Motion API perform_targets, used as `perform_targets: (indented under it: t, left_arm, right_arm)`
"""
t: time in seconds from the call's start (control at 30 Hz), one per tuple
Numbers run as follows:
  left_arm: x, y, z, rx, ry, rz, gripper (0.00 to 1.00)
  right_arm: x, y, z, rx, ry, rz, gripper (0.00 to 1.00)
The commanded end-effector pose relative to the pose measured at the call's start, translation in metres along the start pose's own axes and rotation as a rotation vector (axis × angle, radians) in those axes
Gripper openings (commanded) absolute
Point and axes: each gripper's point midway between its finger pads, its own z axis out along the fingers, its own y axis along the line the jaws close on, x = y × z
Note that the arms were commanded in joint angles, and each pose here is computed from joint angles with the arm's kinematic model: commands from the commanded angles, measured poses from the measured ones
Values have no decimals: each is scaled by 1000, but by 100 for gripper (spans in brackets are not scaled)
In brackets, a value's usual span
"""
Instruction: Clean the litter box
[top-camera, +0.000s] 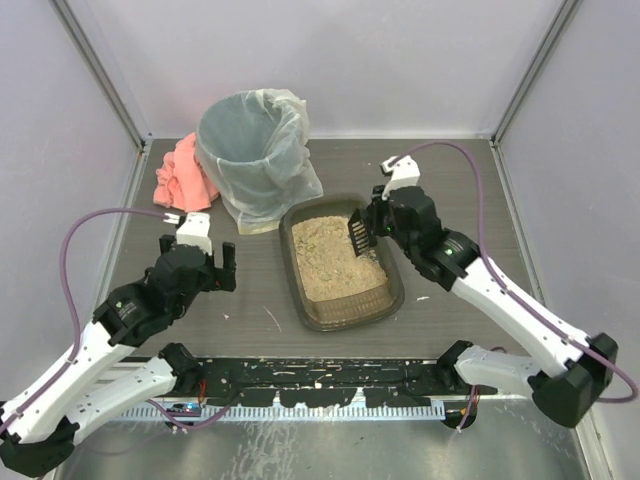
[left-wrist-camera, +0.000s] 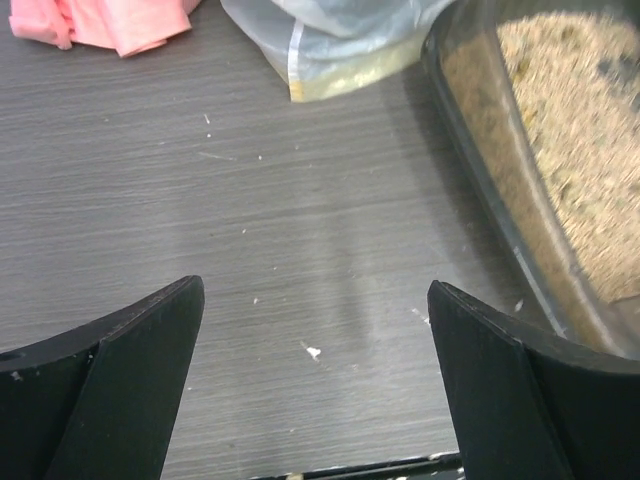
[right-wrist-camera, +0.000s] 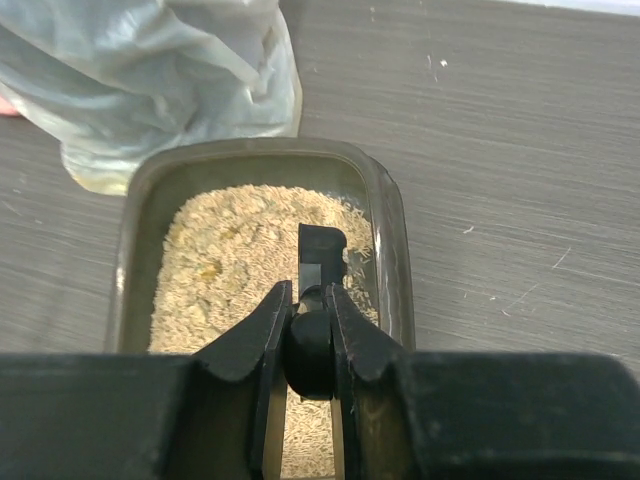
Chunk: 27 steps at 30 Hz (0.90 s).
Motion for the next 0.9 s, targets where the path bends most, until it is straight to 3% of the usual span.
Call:
perform_targets:
  t: [0.0,0.37,0.67,0.87]
  left_arm:
    - [-43,-4,-8,-4,-137,-201,95]
    - [-57,-94,49,274,-162,-297,98]
    - [-47,-127,96,295,-119,-318,100]
    - [-29,-138,121,281,-69,-276,91]
  right_arm:
    - [-18,-3,21,81,-4,-54,1]
    - [-19,-2,78,182,34,-169,1]
    - [-13,3,118,175,71,-193,1]
    - [-1,6,136,166,109,-204,1]
